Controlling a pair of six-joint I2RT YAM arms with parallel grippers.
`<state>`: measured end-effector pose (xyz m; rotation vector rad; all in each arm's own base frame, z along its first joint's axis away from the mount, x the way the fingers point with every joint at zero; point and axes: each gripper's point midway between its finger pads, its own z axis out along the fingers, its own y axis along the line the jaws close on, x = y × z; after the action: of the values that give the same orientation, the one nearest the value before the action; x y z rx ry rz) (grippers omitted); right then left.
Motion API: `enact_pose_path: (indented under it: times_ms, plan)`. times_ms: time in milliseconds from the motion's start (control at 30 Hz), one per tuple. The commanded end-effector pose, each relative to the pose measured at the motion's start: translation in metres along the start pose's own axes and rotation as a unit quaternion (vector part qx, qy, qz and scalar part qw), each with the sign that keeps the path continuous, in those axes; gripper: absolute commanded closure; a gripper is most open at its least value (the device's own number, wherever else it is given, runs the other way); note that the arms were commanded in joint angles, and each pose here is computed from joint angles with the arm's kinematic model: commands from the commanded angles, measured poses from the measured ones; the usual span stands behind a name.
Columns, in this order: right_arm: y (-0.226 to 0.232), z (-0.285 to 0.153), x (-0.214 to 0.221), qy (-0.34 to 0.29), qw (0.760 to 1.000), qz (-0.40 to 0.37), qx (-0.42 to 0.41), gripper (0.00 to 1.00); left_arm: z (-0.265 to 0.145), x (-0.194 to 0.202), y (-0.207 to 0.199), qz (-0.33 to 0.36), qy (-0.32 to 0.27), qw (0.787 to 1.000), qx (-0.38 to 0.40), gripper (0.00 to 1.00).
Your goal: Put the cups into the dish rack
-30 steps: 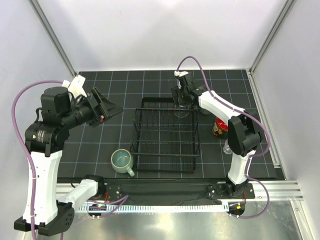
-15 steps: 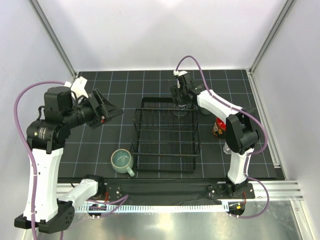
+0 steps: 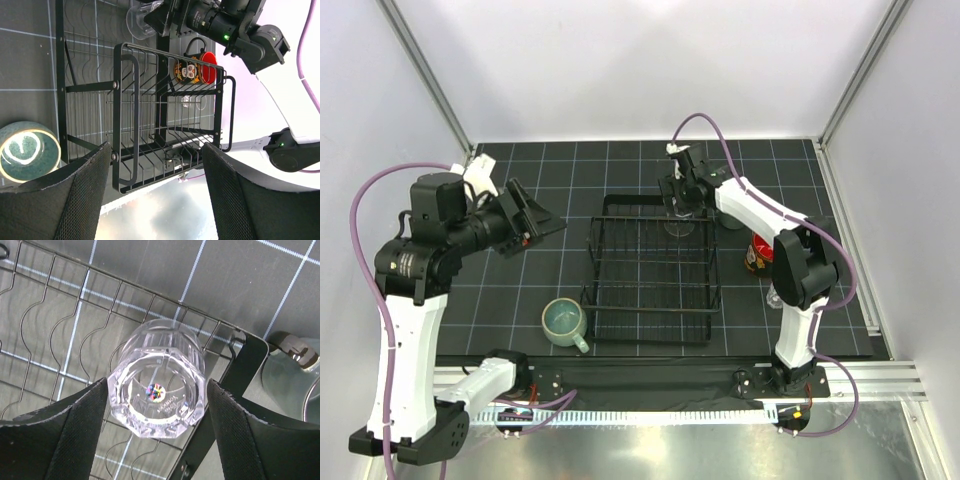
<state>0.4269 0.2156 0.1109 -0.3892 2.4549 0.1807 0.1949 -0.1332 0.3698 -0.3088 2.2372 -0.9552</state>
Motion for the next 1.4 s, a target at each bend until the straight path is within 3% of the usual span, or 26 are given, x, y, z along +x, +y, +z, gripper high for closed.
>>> enact_pose_path:
  times_ms: [0, 133, 333, 567, 600, 667, 700, 800, 1033, 1367]
  plan:
    - [0.003, -0.034, -0.032, -0.040, 0.999, 0.006, -0.013, 0.20, 0.002, 0.001, -0.001, 0.008, 0.007, 1.000, 0.006, 0.28]
    - [0.001, -0.052, -0.042, -0.056, 0.998, 0.025, -0.016, 0.15, 0.001, 0.001, -0.001, 0.013, 0.008, 1.000, 0.005, 0.29]
    - [-0.022, -0.066, -0.072, -0.075, 0.994, 0.078, -0.004, 0.18, 0.000, 0.000, -0.001, 0.021, 0.010, 1.000, 0.001, 0.28]
    - [-0.027, -0.040, -0.101, -0.069, 0.994, 0.072, -0.040, 0.44, -0.002, 0.002, 0.001, 0.023, 0.011, 1.000, -0.004, 0.29]
    - [-0.027, -0.030, -0.099, -0.061, 0.995, 0.070, -0.044, 0.53, -0.003, 0.002, 0.001, 0.025, 0.009, 1.000, -0.003, 0.29]
    - [-0.028, -0.025, -0.105, -0.066, 0.993, 0.076, -0.061, 0.59, -0.004, 0.003, 0.002, 0.025, 0.010, 1.000, -0.008, 0.29]
    - [-0.026, -0.019, -0.104, -0.062, 0.992, 0.079, -0.075, 0.67, -0.004, 0.004, 0.004, 0.026, 0.012, 1.000, -0.010, 0.29]
    - [-0.029, -0.012, -0.109, -0.071, 0.989, 0.085, -0.102, 0.74, -0.005, 0.006, 0.006, 0.027, 0.013, 0.999, -0.014, 0.29]
    - [-0.024, 0.003, -0.110, -0.056, 0.975, 0.095, -0.195, 0.88, -0.007, 0.007, 0.005, 0.024, 0.013, 1.000, -0.012, 0.28]
    - [-0.005, 0.020, -0.055, 0.014, 0.960, 0.108, -0.256, 0.92, -0.001, 0.008, 0.005, 0.019, 0.020, 1.000, -0.007, 0.28]
